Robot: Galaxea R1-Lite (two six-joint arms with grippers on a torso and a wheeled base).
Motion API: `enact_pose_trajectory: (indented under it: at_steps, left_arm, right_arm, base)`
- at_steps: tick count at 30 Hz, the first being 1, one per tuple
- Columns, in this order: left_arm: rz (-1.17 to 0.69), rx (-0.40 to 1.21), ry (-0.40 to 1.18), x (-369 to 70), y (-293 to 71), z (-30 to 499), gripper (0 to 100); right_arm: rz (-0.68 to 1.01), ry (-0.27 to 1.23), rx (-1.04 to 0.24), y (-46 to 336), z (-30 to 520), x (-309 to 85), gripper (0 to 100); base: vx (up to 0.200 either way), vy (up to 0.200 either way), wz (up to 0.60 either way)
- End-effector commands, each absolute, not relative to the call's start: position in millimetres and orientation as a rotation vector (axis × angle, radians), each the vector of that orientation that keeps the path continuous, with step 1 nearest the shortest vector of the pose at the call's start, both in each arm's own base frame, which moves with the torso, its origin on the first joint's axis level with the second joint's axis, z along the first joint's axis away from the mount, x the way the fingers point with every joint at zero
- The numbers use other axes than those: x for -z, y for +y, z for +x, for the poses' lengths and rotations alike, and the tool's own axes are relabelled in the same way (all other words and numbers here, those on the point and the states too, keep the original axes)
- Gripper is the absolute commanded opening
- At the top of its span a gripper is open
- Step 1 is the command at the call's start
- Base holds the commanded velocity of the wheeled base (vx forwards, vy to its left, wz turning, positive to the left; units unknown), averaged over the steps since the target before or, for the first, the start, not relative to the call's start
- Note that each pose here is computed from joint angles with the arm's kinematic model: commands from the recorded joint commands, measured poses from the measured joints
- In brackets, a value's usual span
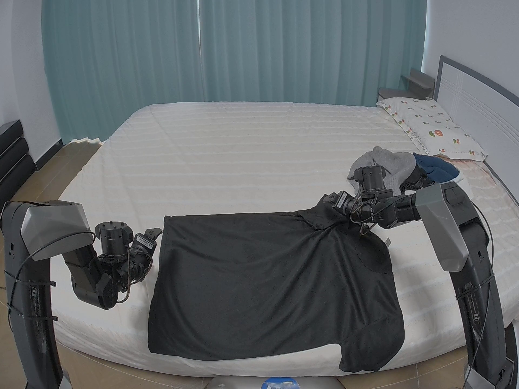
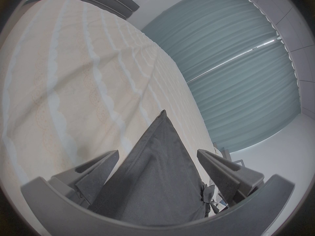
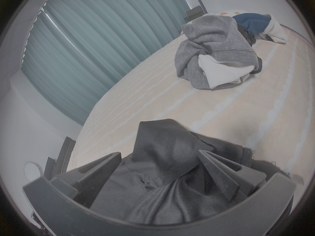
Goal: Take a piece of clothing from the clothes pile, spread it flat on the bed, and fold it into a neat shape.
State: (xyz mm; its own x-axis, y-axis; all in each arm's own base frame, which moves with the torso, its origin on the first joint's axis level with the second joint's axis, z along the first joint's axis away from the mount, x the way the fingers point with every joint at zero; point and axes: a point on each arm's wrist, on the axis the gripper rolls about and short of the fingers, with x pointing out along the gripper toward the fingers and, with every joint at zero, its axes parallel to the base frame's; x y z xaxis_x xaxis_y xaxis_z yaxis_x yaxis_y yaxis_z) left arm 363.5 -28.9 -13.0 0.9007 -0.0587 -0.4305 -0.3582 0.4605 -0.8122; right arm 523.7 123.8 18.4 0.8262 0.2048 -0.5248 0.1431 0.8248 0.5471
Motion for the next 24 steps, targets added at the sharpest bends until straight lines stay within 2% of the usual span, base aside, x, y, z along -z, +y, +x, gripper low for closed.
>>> enact_pose_trajectory:
  at_steps: [1, 4, 5, 19, 24]
  left_arm:
    - [-1.085, -0.193, 0.433, 14, -29, 363, 100]
    - [-1.085, -0.191, 0.434, 14, -29, 363, 100]
    - [-1.085, -0.191, 0.434, 14, -29, 363, 100]
    - [-1.084, -0.193, 0.433, 14, -29, 363, 100]
    - [-1.084, -0.193, 0.433, 14, -29, 363, 100]
  right_arm:
    - [0.602, 0.630, -0.027, 124, 524, -6, 100]
    - [0.571, 0.629, -0.017, 123, 524, 0, 100]
    - [0.571, 0.629, -0.017, 123, 524, 0, 0]
    - [0.547, 0.588, 0.022, 124, 529, 6, 0]
    - [0.576, 0.454, -0.010, 122, 537, -3, 0]
  base:
    - [0.000, 0.000, 0.00]
    - [0.000, 0.000, 0.00]
    - [0.000, 0.000, 0.00]
    - [0.000, 0.000, 0.00]
    - [0.000, 0.000, 0.00]
